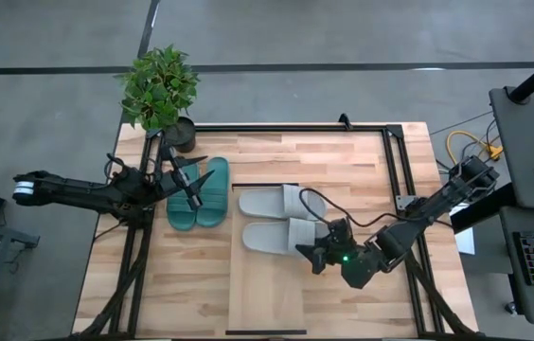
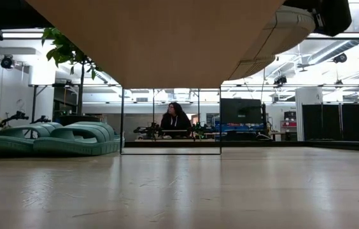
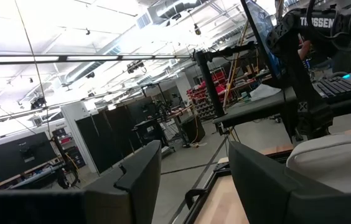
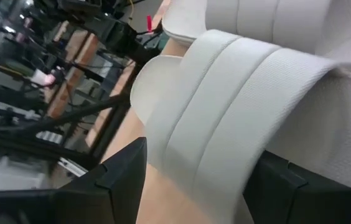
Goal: Pick and place slides into the shelf
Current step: Put the gray slipper on the shelf
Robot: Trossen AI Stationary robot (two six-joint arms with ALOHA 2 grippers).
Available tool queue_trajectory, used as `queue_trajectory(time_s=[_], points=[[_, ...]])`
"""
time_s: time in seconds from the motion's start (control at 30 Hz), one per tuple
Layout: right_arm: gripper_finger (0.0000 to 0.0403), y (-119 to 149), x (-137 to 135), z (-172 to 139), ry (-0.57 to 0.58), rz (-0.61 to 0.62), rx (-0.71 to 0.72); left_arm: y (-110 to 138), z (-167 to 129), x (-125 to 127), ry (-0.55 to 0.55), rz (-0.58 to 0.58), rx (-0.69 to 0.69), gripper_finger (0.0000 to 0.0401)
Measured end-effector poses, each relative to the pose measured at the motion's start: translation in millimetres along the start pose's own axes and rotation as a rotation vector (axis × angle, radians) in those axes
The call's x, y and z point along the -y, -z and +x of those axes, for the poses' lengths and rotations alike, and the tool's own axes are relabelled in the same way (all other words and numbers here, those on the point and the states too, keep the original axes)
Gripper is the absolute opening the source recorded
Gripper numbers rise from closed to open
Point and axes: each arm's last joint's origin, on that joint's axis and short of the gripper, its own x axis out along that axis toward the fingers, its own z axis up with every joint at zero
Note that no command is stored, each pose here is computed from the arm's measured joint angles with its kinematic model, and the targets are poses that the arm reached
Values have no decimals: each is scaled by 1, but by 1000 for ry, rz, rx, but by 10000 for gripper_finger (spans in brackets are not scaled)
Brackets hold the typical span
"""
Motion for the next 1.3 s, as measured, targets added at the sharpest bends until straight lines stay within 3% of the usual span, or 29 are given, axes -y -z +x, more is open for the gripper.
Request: queue_trajectory(time_s=[0.4, 0.67, 0.87, 1.1, 1.3], points=[[221, -30, -29, -26, 183, -165, -79, 0, 0, 0, 0, 0, -1, 173], [221, -38, -29, -35, 264, -236, -106, 1, 1, 1, 4, 3, -8, 173], [217, -33, -20, -49, 358, -220, -234, 2, 1, 1, 5, 3, -8, 173], [179, -23, -10, -83, 457, -205, -207, 2, 1, 2, 8, 4, -14, 173], [107, 6, -6, -72, 470, -234, -224, 3, 2, 2, 9, 4, -15, 173]])
